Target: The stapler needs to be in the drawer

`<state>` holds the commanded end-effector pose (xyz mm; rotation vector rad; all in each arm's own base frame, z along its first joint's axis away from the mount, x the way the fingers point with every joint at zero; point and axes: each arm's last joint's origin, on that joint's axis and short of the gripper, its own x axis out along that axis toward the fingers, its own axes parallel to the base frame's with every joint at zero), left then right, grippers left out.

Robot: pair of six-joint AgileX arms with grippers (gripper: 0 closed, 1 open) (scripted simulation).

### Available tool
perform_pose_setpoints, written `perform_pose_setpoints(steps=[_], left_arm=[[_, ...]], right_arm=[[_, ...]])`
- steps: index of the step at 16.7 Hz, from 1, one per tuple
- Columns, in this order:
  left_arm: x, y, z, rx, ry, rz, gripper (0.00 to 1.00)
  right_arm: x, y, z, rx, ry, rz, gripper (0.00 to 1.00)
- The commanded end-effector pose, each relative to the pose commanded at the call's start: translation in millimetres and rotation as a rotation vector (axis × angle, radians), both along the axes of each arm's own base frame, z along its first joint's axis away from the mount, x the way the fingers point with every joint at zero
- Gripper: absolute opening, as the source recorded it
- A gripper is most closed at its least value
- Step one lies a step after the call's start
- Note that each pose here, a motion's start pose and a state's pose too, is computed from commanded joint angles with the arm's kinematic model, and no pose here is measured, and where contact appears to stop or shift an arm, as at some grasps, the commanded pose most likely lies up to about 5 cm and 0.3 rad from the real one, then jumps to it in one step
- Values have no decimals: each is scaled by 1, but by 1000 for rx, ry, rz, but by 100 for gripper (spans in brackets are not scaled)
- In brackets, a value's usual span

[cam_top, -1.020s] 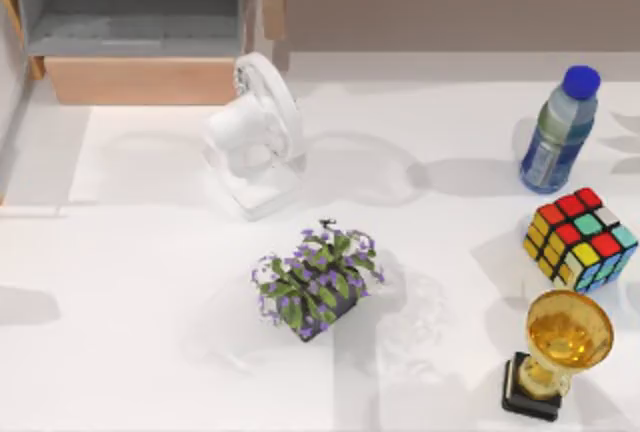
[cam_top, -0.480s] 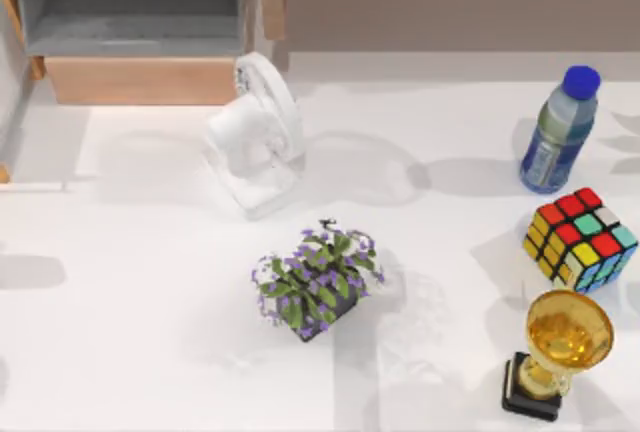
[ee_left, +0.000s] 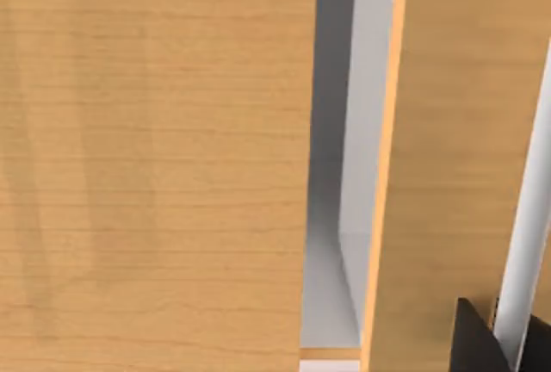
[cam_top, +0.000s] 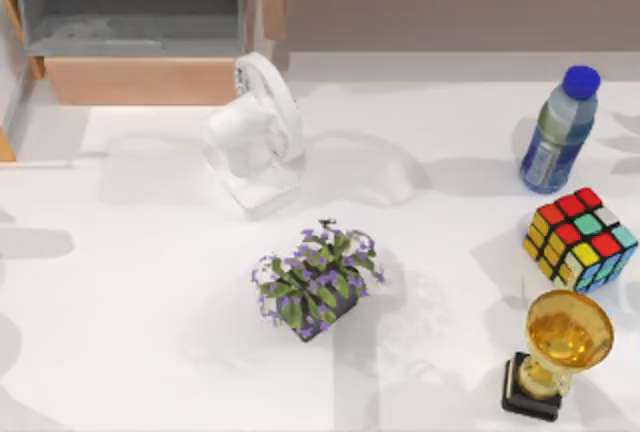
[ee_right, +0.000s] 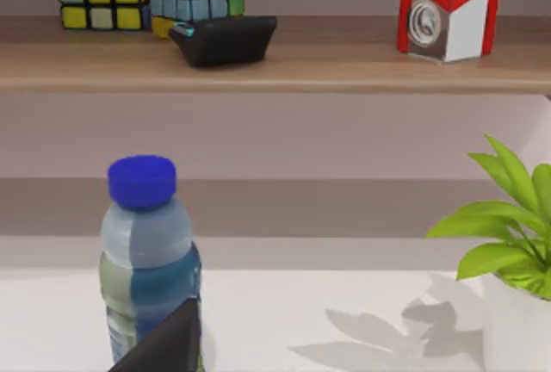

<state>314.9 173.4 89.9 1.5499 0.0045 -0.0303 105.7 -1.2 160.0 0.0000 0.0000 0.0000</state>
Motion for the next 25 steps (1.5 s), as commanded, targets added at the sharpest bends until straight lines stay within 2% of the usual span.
perform_pose_setpoints(steps=[3, 10, 17, 25], left_arm=[[10, 0, 0, 2, -2, -4, 0], [59, -1, 0, 0, 0, 1, 0], [65, 0, -1, -2, 3, 0, 0], [119, -1, 0, -1, 1, 2, 0]], right_arm=[[0, 0, 0, 0, 0, 0, 100], [0, 0, 0, 0, 0, 0, 100], [0, 0, 0, 0, 0, 0, 100], [0, 0, 0, 0, 0, 0, 100]])
